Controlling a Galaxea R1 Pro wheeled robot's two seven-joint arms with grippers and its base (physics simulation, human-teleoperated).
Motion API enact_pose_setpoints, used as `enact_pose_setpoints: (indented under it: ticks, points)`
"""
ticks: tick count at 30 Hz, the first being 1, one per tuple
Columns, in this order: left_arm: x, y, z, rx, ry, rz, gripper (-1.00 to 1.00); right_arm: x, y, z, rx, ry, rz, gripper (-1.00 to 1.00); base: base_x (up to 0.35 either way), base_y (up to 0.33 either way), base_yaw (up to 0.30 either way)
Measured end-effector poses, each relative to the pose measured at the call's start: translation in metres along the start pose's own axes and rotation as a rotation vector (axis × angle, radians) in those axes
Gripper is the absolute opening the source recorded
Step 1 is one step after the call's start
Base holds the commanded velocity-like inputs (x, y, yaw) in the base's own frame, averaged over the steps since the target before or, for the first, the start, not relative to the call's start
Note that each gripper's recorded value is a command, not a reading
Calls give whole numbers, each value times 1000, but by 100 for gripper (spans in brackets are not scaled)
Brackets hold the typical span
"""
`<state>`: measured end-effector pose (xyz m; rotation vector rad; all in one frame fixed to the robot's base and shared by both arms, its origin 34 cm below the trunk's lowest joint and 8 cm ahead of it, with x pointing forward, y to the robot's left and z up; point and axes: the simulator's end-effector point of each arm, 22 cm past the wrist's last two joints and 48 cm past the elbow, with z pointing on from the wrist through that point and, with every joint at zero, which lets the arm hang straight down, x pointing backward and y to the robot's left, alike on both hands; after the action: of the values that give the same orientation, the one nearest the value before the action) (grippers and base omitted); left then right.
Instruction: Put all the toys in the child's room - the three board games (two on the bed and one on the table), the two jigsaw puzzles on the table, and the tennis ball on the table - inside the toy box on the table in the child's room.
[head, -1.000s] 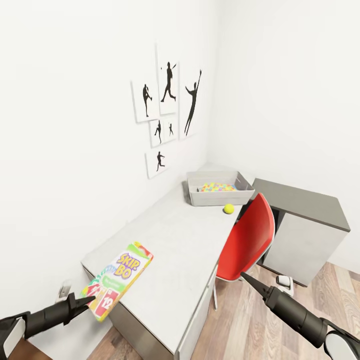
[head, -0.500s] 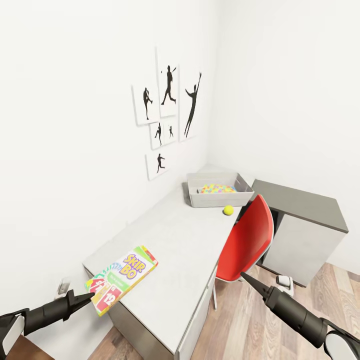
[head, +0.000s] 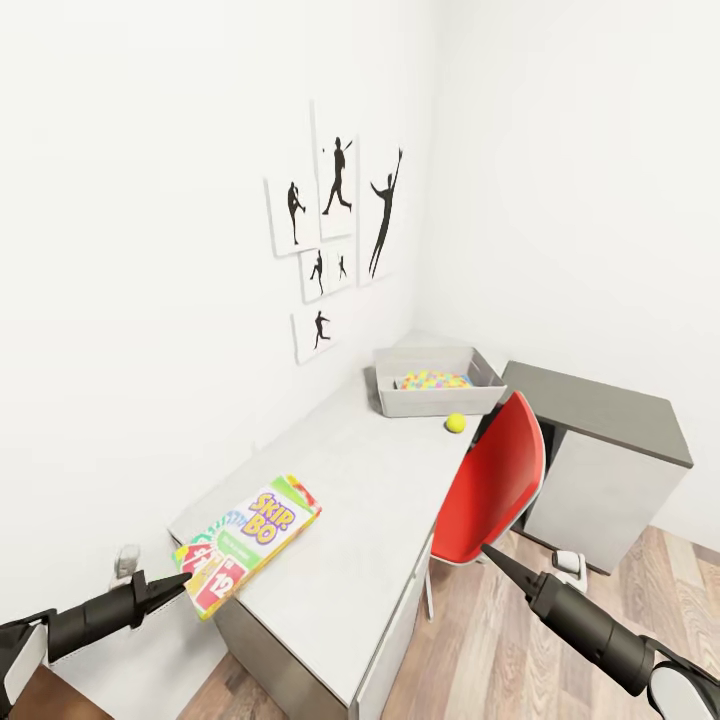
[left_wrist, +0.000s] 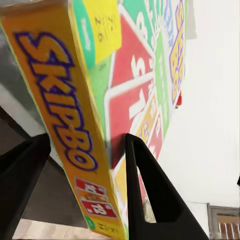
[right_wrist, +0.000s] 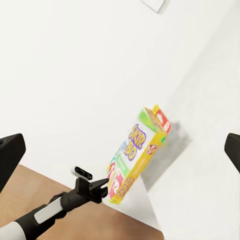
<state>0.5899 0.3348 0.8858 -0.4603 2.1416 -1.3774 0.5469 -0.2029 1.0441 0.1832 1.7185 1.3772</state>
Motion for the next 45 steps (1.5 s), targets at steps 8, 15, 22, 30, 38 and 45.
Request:
enact_pose_setpoints:
  ticks: [8,15,22,30,38,45]
  points:
    - [-3,-43,-5,125,22,38,-100,-2,7,-2,0,0,0,100,0,0,0]
    - [-17,-81,-7,152,56,29,-100,-4,12,-4,4,2,-1,100,0,0,0]
    - [-3,-87,-2,139,121,39,-100,-3,13,-6,11,-1,11,100,0,0,0]
    - [9,-94,-1,134,163,48,-100,-4,19,-8,11,-1,12,100,-4,0,-113]
    - [10,-101,-4,137,163,56,-100,-7,28,-11,2,-5,6,100,-220,0,-201]
    - [9,-106,-5,143,160,64,-100,-9,31,-12,-4,-8,0,100,-66,0,-206]
